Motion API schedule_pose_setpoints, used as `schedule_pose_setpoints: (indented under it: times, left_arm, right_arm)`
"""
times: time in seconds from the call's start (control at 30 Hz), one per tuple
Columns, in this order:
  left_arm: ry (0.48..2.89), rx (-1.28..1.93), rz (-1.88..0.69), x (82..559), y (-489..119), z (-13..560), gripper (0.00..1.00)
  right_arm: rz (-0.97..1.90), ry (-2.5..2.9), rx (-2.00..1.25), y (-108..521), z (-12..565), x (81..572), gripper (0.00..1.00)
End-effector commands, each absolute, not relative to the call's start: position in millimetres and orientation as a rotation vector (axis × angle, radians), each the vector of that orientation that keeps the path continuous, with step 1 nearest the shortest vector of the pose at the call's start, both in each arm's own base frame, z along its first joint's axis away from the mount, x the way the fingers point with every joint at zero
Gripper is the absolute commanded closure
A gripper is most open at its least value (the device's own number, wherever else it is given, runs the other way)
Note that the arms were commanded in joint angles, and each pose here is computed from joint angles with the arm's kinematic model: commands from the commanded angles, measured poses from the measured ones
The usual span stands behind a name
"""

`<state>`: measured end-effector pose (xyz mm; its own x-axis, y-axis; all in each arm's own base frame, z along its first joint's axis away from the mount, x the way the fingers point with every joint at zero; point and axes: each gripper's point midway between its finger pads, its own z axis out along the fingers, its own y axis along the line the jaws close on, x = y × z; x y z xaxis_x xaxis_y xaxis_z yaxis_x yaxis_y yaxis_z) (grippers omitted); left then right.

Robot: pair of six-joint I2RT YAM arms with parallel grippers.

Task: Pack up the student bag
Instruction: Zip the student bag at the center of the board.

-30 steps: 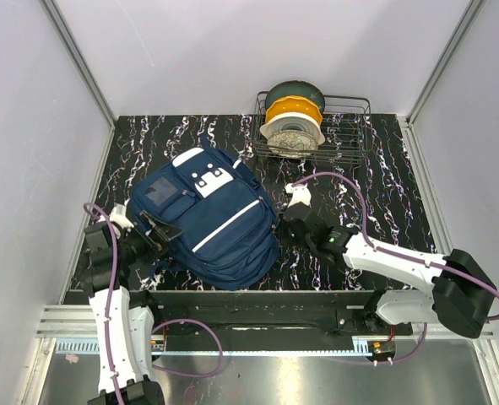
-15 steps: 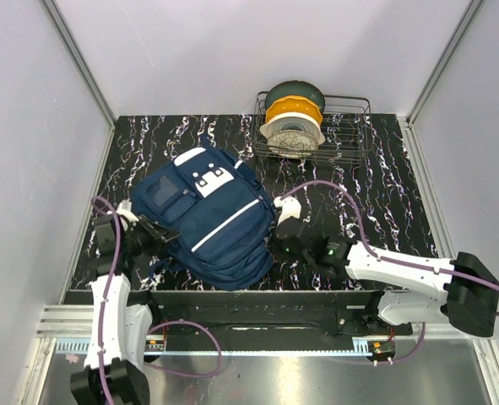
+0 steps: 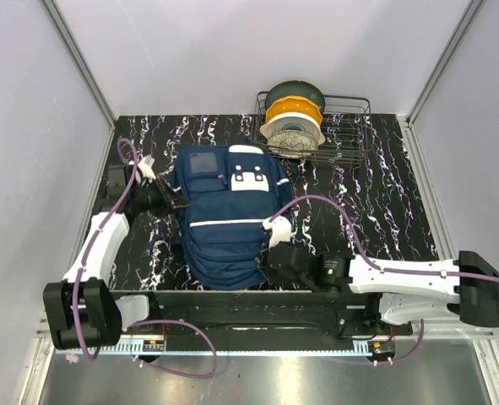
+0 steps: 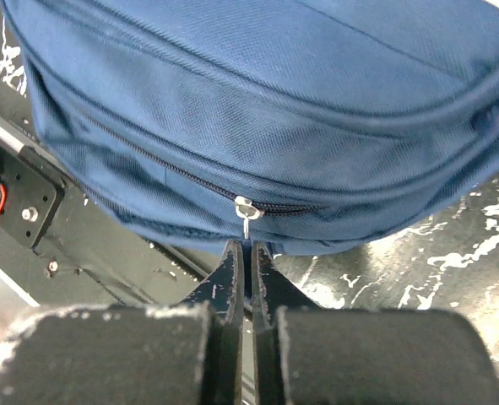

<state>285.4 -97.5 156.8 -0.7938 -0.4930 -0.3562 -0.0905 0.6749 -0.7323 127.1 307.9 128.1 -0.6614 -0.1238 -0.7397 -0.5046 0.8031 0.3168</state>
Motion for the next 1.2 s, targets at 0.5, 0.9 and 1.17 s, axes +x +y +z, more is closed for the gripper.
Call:
schedule_pose_setpoints:
  times: [0.5, 0.9, 1.17]
  left_arm:
    - [2.079, -0.481, -0.889, 233, -94, 203, 0.07]
    - [2.139, -0.600, -1.033, 201, -128, 144, 0.16]
    - [2.048, -0.544, -1.174, 215, -148, 147, 0.60]
  right_arm:
    - [0.673, 2.213, -0.429, 340, 144, 176, 1.00]
    - [0.751, 2.168, -0.466, 362, 164, 197, 1.00]
    - [0.787, 2.182, -0.494, 361, 161, 189, 1.00]
